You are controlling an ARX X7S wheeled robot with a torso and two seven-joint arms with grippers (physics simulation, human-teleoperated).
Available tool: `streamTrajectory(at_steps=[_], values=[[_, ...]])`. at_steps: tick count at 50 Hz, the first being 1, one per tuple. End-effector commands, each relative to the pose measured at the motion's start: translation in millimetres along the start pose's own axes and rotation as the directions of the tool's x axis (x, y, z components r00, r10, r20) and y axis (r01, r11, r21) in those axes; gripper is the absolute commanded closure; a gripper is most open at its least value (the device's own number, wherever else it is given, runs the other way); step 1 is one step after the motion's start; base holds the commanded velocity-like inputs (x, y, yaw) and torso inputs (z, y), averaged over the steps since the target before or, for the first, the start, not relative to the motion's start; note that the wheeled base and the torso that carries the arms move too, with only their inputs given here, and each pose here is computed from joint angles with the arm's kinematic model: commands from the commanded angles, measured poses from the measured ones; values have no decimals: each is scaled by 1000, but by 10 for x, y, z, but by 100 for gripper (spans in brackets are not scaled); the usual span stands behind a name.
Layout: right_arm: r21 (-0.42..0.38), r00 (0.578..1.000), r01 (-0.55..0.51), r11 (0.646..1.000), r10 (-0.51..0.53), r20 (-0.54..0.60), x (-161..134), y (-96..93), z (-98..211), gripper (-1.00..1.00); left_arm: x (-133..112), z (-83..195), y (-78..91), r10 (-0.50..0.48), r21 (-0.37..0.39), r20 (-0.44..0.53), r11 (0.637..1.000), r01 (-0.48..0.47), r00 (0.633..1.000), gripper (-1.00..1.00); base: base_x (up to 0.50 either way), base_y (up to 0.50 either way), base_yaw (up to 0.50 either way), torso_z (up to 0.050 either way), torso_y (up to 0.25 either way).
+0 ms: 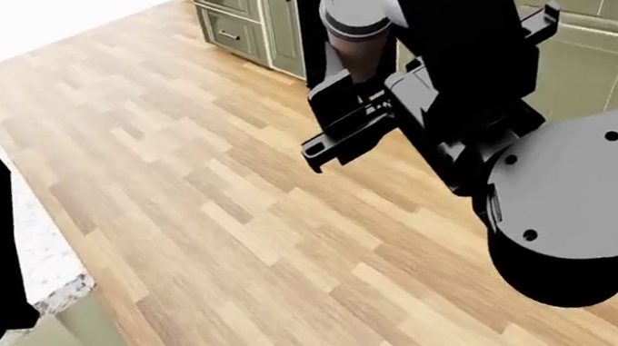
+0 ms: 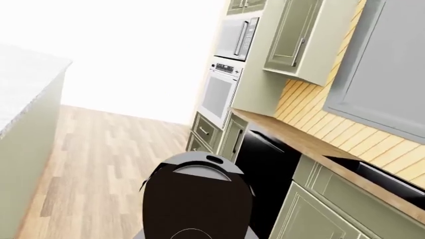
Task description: Move the drinks to the dining counter.
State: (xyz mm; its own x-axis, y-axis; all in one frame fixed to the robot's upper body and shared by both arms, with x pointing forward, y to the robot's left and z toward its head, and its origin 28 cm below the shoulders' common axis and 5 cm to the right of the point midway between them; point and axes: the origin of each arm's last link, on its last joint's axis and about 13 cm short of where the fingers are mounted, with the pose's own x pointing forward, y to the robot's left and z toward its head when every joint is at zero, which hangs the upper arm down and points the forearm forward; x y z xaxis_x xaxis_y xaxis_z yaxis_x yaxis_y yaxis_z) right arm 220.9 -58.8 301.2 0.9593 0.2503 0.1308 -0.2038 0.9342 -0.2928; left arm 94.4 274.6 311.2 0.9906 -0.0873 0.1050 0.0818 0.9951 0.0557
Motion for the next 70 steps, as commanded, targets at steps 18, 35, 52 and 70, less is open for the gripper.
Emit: streamTrajectory(at_steps=[18, 35, 52, 70], values=[[-86, 998, 62, 994, -62, -4, 16, -5, -19, 100, -3, -8, 3, 1, 0, 1, 1000, -1, 1000, -100, 0, 0, 500, 0, 0], [-118, 994, 88, 989, -96, -57, 36, 8, -30, 100, -1, -17, 3, 1, -2, 0, 1000, -1, 1000, -100, 0, 0, 500, 0, 0], [-132, 998, 43, 990, -49, -46, 15, 29, -38, 100, 14, -13, 1, -2, -2, 0, 1000, 2, 1000, -100, 17, 44, 500, 1, 1], [-130, 998, 26, 991, -33, -52, 10, 36, -50, 100, 11, -28, 1, -2, -4, -2, 1000, 2, 1000, -100, 32, 106, 500, 0, 1]])
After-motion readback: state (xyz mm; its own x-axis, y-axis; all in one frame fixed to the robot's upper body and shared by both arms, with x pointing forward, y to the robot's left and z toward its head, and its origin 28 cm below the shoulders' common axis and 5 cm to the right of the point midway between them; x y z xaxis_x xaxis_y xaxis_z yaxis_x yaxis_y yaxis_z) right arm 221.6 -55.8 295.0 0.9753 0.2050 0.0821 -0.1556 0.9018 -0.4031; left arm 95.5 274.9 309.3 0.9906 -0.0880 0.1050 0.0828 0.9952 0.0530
